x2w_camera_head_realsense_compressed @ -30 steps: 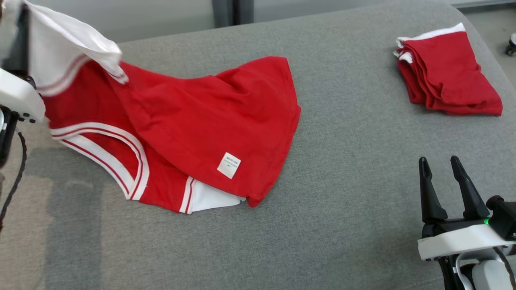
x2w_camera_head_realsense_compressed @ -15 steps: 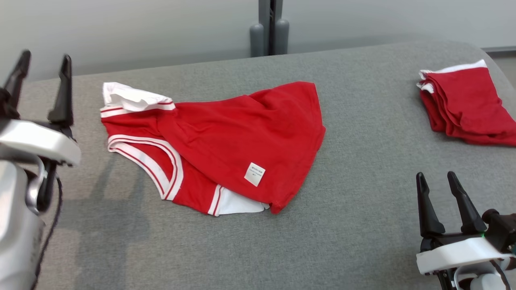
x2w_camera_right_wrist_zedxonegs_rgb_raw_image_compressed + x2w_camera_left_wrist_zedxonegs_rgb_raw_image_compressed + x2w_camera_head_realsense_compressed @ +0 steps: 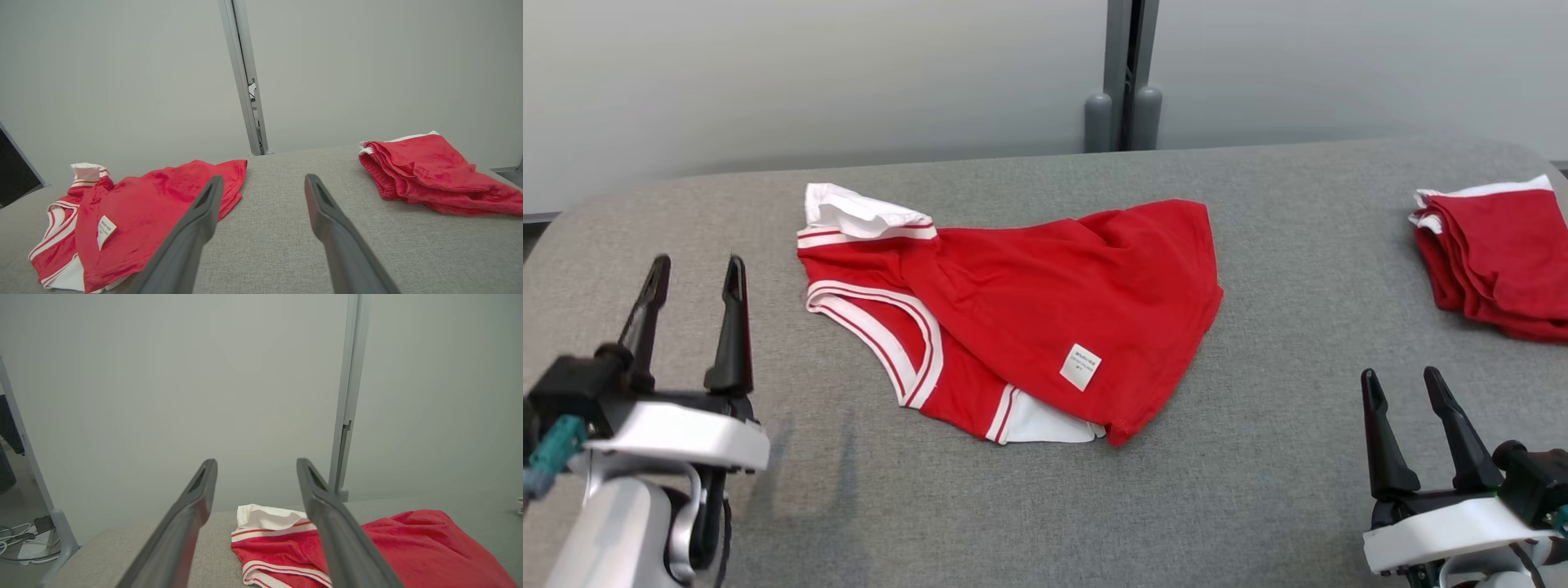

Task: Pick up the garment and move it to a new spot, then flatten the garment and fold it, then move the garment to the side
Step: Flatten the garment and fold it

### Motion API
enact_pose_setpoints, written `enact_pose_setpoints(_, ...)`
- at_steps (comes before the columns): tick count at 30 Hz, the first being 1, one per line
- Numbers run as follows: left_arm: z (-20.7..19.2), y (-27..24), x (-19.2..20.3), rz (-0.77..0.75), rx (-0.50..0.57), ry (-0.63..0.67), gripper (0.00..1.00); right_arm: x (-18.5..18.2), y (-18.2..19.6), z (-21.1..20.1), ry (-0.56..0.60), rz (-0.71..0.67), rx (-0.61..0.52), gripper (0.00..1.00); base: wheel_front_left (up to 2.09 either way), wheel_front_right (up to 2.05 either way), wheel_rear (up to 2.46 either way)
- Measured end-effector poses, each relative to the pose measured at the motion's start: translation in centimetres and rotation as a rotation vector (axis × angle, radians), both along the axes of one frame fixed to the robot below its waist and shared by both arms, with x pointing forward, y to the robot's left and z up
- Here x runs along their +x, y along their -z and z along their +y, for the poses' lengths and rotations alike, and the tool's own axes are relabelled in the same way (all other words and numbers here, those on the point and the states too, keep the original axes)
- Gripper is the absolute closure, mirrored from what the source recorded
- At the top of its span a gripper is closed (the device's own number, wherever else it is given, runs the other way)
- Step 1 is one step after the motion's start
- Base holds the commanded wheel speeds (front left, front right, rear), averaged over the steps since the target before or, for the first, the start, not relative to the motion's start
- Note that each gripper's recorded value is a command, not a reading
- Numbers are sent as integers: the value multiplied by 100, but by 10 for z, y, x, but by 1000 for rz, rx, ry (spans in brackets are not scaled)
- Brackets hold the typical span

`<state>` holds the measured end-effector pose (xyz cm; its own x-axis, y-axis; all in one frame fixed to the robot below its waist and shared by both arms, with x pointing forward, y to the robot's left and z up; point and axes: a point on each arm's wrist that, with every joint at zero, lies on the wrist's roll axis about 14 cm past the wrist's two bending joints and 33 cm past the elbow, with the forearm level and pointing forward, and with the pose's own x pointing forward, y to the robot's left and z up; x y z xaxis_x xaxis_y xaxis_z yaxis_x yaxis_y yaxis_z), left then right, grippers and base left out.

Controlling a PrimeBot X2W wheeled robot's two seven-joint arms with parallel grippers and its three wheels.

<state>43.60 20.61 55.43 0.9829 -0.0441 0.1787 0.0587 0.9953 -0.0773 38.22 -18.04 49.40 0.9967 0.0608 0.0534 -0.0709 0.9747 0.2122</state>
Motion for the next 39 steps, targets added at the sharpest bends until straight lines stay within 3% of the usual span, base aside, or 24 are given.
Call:
enact_pose_setpoints(18, -4, 51, -68, 118, -86, -103, 0, -9, 7, 13, -42, 22, -1, 0, 0, 0, 0)
enact_pose_setpoints(33, 0, 54, -77, 119, -95, -136, 0, -10, 11, 21, -62, 37, 8, 0, 0, 0, 0)
enact_pose_setpoints(39, 1, 55, -77, 119, -89, -135, 0, -10, 20, 51, -160, 64, 1, 0, 0, 0, 0)
